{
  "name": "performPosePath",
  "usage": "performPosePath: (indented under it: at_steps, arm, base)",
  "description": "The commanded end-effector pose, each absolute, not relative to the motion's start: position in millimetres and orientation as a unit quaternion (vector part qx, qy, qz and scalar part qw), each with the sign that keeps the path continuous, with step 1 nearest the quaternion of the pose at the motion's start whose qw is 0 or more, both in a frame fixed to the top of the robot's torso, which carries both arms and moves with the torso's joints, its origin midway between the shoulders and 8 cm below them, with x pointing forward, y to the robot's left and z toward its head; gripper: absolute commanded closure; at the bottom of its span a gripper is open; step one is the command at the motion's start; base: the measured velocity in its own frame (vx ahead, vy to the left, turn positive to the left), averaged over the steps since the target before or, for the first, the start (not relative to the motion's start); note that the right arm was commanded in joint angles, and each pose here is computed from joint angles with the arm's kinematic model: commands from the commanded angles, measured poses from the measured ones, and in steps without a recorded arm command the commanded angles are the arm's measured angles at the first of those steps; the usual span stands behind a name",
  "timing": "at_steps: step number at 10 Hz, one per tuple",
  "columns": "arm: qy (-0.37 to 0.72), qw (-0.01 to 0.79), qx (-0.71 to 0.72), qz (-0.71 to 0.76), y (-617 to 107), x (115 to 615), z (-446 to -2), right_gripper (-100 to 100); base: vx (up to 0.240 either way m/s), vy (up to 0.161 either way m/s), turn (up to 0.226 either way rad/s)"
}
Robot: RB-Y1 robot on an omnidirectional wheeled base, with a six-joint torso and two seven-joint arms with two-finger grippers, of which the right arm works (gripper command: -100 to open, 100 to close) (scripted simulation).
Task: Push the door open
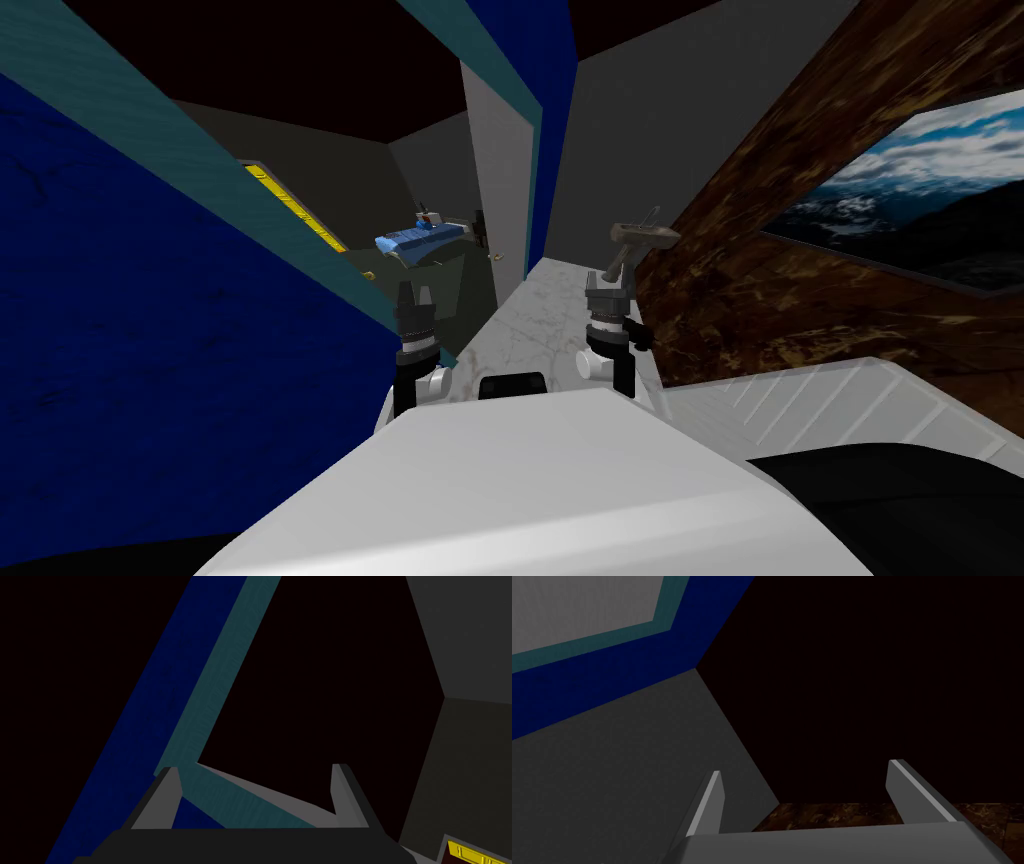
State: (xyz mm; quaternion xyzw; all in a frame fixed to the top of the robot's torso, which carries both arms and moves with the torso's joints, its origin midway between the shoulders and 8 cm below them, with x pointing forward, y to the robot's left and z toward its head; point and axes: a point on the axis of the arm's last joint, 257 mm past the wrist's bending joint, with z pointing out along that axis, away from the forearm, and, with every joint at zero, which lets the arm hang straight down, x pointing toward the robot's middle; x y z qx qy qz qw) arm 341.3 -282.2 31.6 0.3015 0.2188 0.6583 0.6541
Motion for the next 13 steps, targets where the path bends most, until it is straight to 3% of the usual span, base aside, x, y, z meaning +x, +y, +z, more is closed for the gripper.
performPosePath:
  at_steps: [1, 13]
  arm:
    - [0.227, 0.644, 0.304, 0.664, -274.8, 348.9, 22.8, -100]
    - [0.288, 0.567, 0.325, 0.7, -210.1, 396.3, -46.4, -100]
  base:
    - [0.173, 0.02, -0.003]
    - [0.156, -0.03, 0.014]
